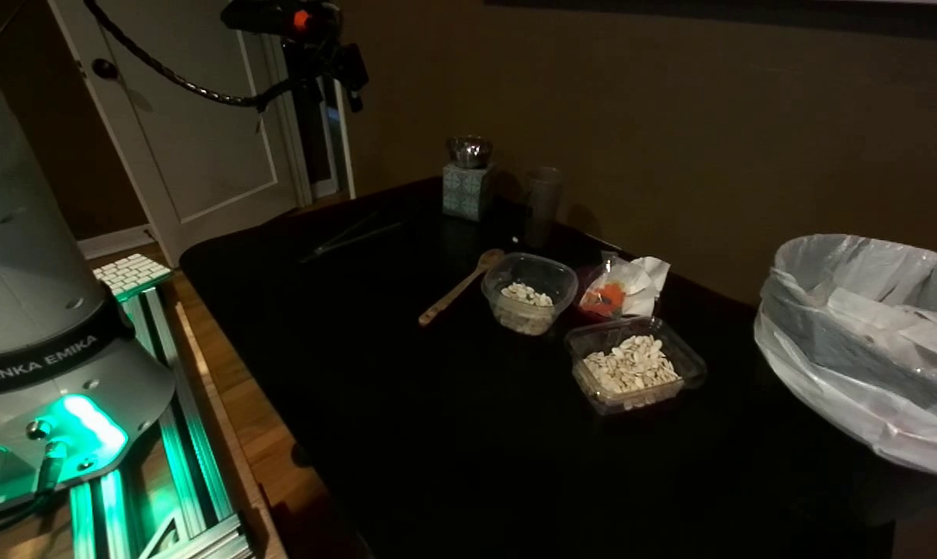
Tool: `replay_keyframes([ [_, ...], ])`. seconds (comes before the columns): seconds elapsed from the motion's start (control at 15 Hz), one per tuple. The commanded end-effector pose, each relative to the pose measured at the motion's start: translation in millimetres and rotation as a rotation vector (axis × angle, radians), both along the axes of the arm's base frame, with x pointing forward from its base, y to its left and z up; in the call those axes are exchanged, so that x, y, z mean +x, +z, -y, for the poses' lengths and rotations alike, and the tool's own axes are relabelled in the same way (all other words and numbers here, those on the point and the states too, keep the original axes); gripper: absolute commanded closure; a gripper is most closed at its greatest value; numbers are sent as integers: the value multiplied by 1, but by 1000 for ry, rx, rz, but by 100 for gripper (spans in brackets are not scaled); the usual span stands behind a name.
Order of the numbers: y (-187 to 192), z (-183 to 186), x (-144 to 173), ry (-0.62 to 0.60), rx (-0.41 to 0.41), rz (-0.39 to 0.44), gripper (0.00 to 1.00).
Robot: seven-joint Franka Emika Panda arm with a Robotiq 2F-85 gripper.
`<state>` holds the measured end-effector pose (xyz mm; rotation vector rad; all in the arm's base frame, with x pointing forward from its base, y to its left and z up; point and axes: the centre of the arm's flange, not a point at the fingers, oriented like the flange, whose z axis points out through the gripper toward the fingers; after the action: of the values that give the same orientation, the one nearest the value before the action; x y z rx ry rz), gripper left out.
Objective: Remove the silver bowl from the box and put it on the table
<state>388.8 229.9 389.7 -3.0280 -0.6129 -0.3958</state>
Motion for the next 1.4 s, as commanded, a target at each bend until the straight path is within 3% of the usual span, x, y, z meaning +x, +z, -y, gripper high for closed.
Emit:
replay_keyframes([
  [0.0,-22,-77,50,79,-65,2,0],
  [0.13,-21,-105,76,1,-53,3,0],
  [0.27,-16,-122,109,-108,-27,57,0],
  [0.53,-1,-138,151,-213,-11,101,0],
  [0.6,-2,-112,124,-174,6,105,0],
  [1.27,0,-115,130,-177,7,108,0],
  [1.33,-3,-117,135,-219,8,115,0],
])
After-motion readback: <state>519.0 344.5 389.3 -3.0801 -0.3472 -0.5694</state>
